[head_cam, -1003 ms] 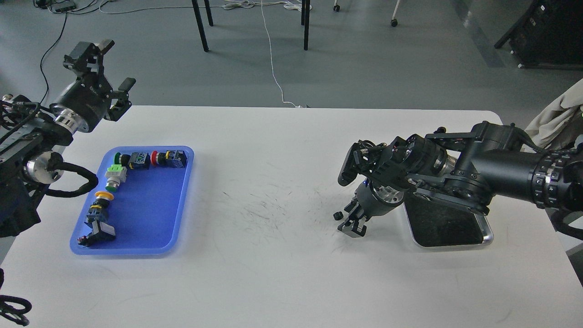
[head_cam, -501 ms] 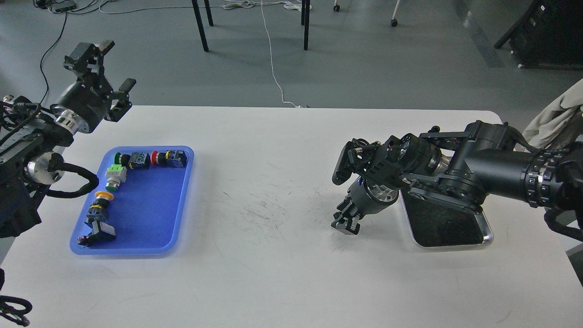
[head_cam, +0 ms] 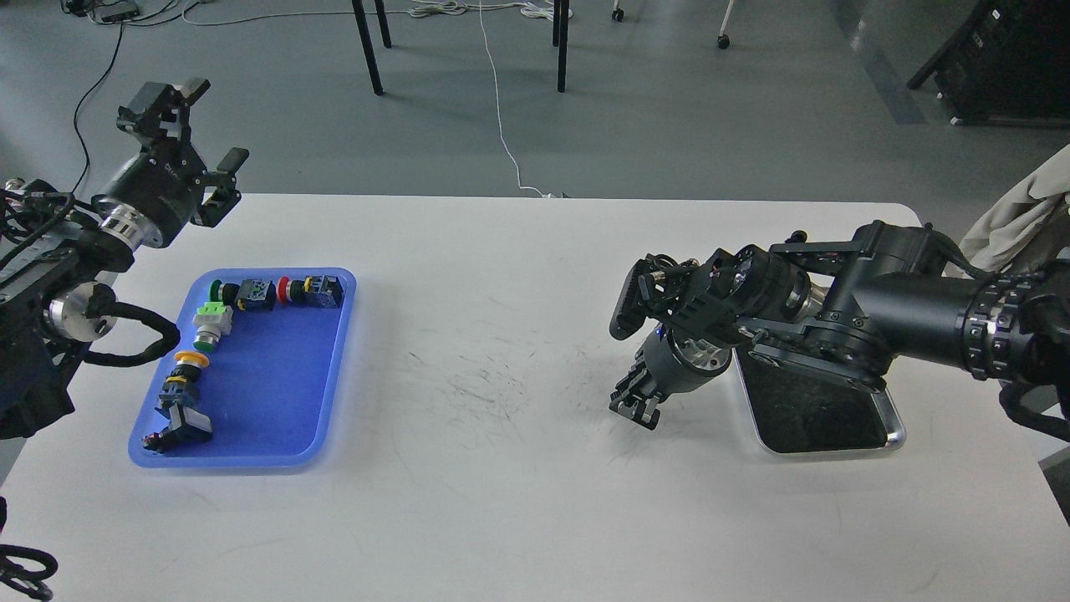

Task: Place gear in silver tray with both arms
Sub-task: 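Close the right gripper around the black gear, then carry the black gear into the silver tray and open the right gripper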

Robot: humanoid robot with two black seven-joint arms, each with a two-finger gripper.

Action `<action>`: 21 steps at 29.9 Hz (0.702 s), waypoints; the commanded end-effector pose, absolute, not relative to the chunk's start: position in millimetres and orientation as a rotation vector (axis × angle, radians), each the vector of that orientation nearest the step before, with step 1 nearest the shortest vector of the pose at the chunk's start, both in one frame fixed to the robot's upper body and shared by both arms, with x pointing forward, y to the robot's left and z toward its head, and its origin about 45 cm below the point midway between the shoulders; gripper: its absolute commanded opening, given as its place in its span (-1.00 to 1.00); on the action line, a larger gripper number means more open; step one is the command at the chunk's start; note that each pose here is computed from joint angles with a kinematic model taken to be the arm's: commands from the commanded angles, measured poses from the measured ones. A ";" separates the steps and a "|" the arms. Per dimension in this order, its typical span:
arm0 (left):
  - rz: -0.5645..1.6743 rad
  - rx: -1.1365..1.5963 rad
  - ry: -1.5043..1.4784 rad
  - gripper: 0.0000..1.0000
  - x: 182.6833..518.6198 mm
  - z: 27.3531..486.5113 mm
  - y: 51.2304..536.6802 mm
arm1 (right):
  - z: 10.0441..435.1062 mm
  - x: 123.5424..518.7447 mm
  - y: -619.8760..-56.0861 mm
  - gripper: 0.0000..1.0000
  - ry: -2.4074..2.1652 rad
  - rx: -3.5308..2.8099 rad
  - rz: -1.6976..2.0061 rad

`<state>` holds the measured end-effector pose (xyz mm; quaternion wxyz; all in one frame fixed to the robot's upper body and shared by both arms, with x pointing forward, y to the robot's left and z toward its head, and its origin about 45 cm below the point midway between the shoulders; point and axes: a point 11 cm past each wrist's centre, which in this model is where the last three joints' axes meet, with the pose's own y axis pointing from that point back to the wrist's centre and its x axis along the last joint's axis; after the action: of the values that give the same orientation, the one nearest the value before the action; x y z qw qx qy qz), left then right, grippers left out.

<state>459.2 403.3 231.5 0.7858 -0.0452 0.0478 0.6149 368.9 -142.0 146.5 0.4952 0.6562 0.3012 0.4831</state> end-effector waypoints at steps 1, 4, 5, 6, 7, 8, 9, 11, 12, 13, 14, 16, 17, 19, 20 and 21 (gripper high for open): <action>1.326 -0.097 0.103 0.97 459.1 231.6 403.6 | 147.1 368.9 -141.6 -0.69 0.731 1.589 1.173; 1.326 -0.097 0.103 0.97 459.1 231.6 403.6 | 147.0 368.5 -141.5 -0.83 0.733 1.589 1.172; 1.326 -0.097 0.103 0.97 459.1 231.6 403.6 | 147.1 368.9 -141.8 -0.87 0.732 1.589 1.172; 1.327 -0.096 0.102 0.97 458.9 231.9 404.4 | 147.1 368.9 -141.8 -0.93 0.732 1.589 1.172; 1.327 -0.096 0.102 0.97 458.9 231.9 404.4 | 147.1 368.9 -141.6 -0.98 0.731 1.589 1.173; 1.327 -0.096 0.102 0.97 458.9 231.9 404.4 | 147.6 369.3 -141.6 -0.98 0.731 1.588 1.173; 1.327 -0.096 0.102 0.97 458.9 231.9 404.4 | 149.5 370.4 -141.3 -0.98 0.728 1.587 1.177; 1.329 -0.095 0.102 0.97 458.4 231.5 405.3 | 153.6 373.4 -141.3 -0.98 0.720 1.582 1.184; 1.328 -0.095 0.103 0.97 458.5 231.2 404.6 | 154.4 374.2 -142.9 -0.98 0.717 1.580 1.182; 1.327 -0.094 0.103 0.97 458.5 231.0 404.5 | 155.5 375.5 -145.5 -0.98 0.711 1.578 1.180; 1.327 -0.094 0.103 0.97 458.5 231.0 404.5 | 158.9 379.3 -151.7 -0.98 0.691 1.577 1.174; 1.327 -0.093 0.103 0.97 458.5 230.9 404.4 | 172.9 391.2 -165.8 -0.98 0.638 1.564 1.169; 1.326 -0.091 0.103 0.97 458.4 230.6 404.3 | 179.1 396.2 -175.9 -0.98 0.610 1.560 1.162; 1.324 -0.092 0.105 0.97 458.6 230.0 402.8 | 188.7 403.1 -193.8 -0.98 0.558 1.558 1.143; 1.322 -0.093 0.106 0.97 458.9 229.4 401.3 | 196.0 407.4 -201.1 -0.98 0.524 1.561 1.143; 1.319 -0.094 0.108 0.97 459.1 228.8 399.7 | 203.2 410.3 -206.4 -0.98 0.495 1.568 1.144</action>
<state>458.5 403.6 230.4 0.7862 -0.0428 0.0481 0.6147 400.6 -187.4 185.2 0.5308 0.6541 0.2411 0.4819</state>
